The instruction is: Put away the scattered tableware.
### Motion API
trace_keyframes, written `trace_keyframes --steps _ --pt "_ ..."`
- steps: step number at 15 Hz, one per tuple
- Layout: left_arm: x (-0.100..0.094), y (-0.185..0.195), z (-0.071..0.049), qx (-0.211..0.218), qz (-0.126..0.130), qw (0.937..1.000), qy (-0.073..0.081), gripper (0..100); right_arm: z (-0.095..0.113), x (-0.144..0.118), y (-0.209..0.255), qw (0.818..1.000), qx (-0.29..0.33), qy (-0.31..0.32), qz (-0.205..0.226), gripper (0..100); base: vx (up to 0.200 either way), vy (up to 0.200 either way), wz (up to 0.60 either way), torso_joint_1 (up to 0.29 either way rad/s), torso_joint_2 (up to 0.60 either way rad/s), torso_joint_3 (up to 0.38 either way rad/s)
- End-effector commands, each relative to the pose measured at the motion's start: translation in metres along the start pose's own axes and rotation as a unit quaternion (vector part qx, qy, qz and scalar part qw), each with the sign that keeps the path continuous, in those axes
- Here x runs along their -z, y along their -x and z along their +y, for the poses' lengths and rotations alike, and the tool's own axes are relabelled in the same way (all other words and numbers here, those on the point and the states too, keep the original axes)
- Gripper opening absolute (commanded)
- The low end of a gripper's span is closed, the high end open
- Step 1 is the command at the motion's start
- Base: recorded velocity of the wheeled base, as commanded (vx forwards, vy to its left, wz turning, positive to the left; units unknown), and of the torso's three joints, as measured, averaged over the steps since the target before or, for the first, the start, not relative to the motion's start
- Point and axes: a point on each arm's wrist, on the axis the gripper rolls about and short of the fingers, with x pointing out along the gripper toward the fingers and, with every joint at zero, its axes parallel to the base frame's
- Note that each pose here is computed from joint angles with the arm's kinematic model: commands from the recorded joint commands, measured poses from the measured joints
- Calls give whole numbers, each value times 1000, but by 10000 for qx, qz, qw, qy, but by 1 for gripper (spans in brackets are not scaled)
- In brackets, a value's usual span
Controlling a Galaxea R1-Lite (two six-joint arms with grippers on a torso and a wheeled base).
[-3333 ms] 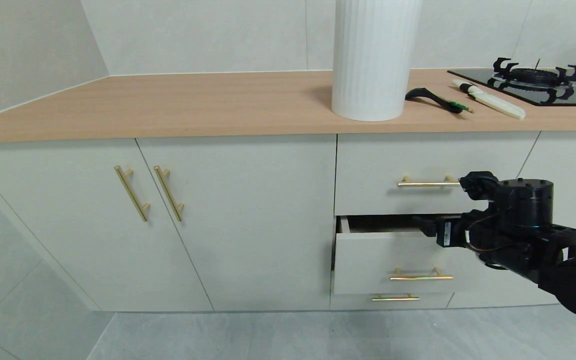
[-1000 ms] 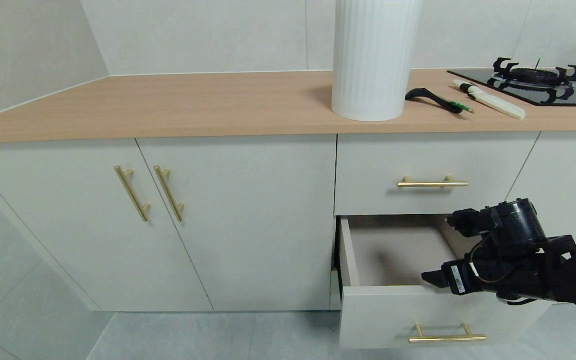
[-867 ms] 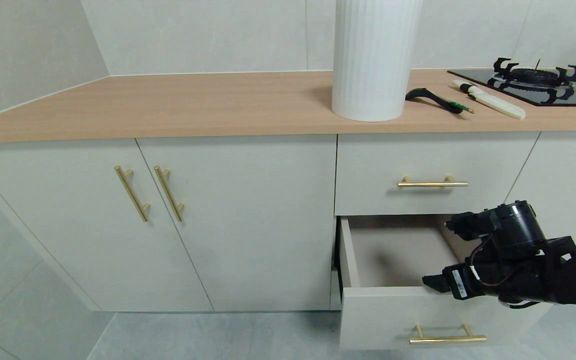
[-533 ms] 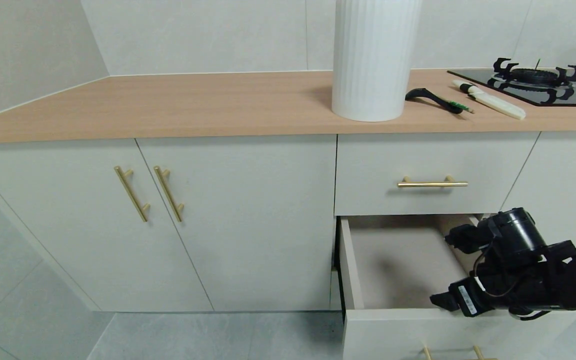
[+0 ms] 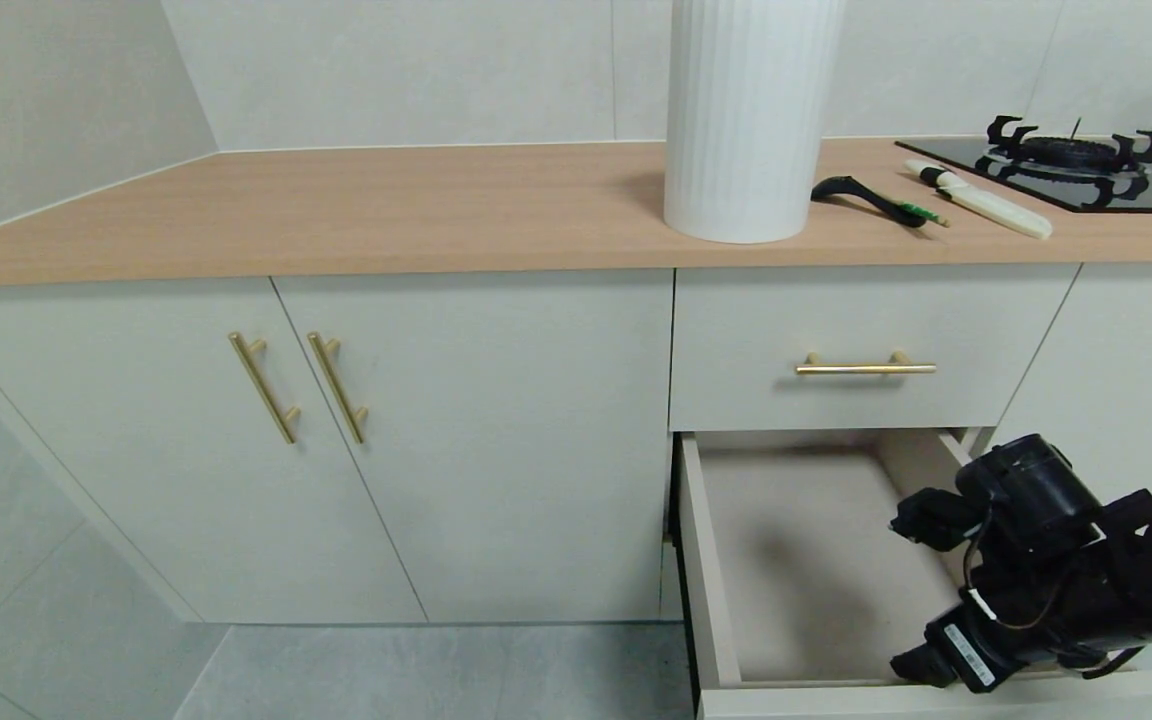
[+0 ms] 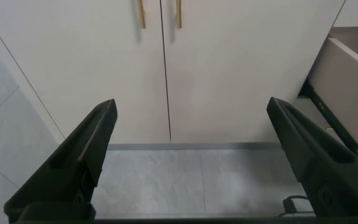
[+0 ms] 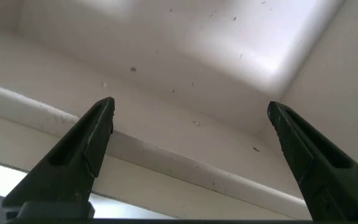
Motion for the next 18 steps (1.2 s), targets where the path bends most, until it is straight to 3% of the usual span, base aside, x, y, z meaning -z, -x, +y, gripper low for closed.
trace_keyframes --steps 1,6,12,15,18 --pt "0 0 0 -1 -1 10000 6 100 2 2 7 9999 -32 104 48 100 0 0 0 0 0 0" --pt "0 0 0 -1 -1 10000 -1 100 12 11 19 9971 -199 429 592 100 0 0 0 0 0 0" --pt "0 0 0 -1 -1 10000 6 100 13 6 23 9979 -186 422 459 100 0 0 0 0 0 0" --pt "0 0 0 7 -1 10000 6 100 4 -11 28 9998 -69 -169 20 100 0 0 0 0 0 0" --pt "0 0 0 -1 -1 10000 -1 100 -8 -28 27 9919 113 -786 -989 100 0 0 0 0 0 0"
